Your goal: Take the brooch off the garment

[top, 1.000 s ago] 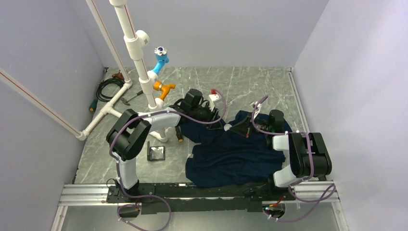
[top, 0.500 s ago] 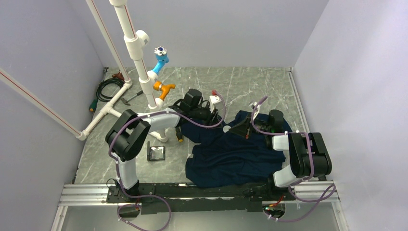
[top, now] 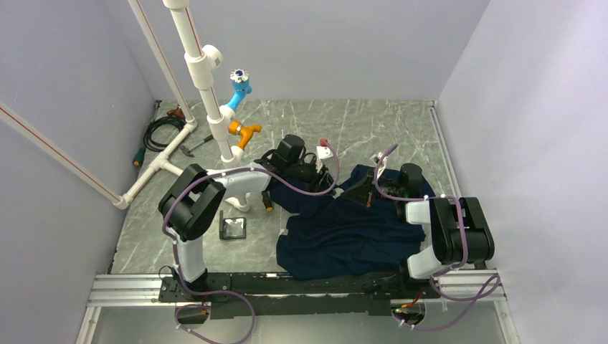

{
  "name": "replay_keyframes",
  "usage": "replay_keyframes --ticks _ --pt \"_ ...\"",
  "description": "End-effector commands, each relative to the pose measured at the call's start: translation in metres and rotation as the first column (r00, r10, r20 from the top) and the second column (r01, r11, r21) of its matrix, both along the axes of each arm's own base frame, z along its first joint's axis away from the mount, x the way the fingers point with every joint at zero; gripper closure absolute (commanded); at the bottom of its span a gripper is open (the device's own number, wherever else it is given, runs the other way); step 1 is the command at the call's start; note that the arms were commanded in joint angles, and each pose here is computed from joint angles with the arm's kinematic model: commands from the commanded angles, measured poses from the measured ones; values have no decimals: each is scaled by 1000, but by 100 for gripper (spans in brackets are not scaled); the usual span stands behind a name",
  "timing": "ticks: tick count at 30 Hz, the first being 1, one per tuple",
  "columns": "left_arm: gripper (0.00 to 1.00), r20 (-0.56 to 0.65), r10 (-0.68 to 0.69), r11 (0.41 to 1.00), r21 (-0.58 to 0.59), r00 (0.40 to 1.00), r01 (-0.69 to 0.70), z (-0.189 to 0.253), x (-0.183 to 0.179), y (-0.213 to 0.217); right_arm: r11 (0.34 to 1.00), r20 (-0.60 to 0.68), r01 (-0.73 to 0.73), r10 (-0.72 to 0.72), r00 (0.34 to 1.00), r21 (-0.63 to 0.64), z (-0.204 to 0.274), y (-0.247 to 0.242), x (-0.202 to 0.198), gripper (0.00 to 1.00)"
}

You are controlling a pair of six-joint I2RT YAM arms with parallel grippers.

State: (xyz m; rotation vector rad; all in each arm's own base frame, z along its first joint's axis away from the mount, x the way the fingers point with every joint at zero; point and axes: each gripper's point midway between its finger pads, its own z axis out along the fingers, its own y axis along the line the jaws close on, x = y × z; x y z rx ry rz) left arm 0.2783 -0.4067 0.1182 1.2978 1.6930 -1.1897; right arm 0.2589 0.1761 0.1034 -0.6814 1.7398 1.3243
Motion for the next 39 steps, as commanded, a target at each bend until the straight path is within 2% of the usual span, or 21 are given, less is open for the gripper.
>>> replay_keyframes --ticks 1,4,8,9,12,18,23,29,39 --pt "62 41 -73 996 -41 996 75 13 -8 -12 999 90 -44 43 995 5 12 3 2 100" --pt "71 46 -85 996 -29 995 87 10 -12 -14 999 92 -46 46 995 6 13 3 2 100" --pt "98 52 -68 998 -3 996 68 6 -9 -15 999 87 -45 45 995 6 13 3 3 100" --pt "100 59 -52 999 7 997 52 5 -6 -14 999 81 -46 45 996 7 13 3 3 100" --pt "100 90 -8 999 36 996 5 1 2 -10 999 66 -46 46 997 7 13 3 4 97" --pt "100 190 82 987 118 978 -105 -8 19 1 999 37 -41 41 998 11 12 2 6 77" --pt "100 300 124 966 182 946 -184 -15 28 6 999 23 -34 34 999 19 16 -1 6 64" --pt "100 429 164 932 228 888 -283 -19 42 14 999 17 -27 26 1000 27 22 -3 4 60" --pt "100 568 178 869 293 804 -400 -23 59 35 1000 29 11 -12 999 20 30 -13 5 51"
